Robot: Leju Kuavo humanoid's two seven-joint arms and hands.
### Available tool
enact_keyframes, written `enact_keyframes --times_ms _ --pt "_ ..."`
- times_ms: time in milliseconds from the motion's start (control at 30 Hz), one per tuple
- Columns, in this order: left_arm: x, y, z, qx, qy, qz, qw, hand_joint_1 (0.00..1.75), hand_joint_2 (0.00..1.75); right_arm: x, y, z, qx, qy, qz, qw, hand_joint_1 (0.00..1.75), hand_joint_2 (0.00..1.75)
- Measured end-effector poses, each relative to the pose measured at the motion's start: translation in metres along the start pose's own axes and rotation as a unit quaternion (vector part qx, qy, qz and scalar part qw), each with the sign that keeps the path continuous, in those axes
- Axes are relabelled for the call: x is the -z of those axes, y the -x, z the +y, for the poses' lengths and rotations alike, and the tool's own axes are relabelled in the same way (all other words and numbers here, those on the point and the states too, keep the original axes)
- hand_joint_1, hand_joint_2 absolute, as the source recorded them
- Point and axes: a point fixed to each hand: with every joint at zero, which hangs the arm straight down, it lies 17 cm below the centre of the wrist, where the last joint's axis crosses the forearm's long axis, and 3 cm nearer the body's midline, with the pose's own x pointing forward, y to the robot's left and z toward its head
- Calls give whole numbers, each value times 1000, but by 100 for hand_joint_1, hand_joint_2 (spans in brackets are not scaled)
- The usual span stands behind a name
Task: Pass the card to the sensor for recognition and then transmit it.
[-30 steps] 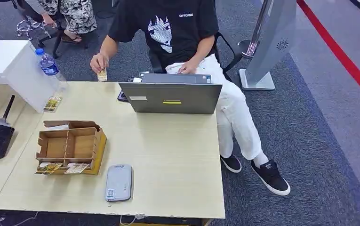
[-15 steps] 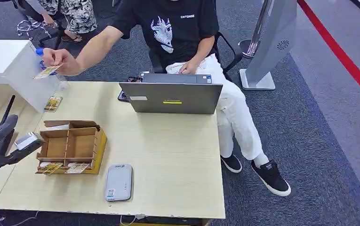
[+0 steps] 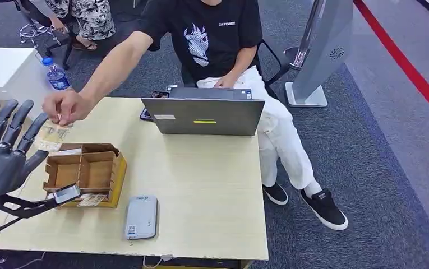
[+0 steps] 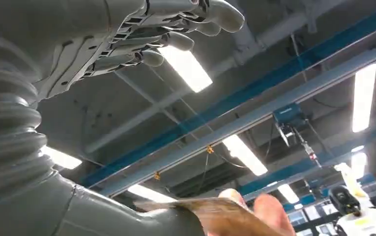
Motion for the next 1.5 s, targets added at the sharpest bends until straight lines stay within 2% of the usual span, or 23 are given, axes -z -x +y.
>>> enact_keyframes --times_ms 367,400,433,1067,1300,1500 --pt "-2 -8 -3 -13 5 -6 1000 0 175 -4 5 5 18 -14 14 1000 0 175" --pt "-2 -9 -3 -14 5 -7 1000 166 175 -4 5 4 17 -13 15 1000 0 175" --pt "-2 -10 -4 -16 6 -7 1000 175 175 -5 6 5 15 -13 16 1000 0 175" --pt "-8 -23 -12 -43 23 -17 999 175 175 -6 2 -4 -1 3 8 1000 0 175" --pt "-26 -72 -41 -103 72 -47 991 175 175 -3 2 -2 -4 10 3 1000 0 175" --pt "-58 -136 -77 -198 135 -55 969 175 175 2 -3 -3 -2 13 -3 1000 0 175"
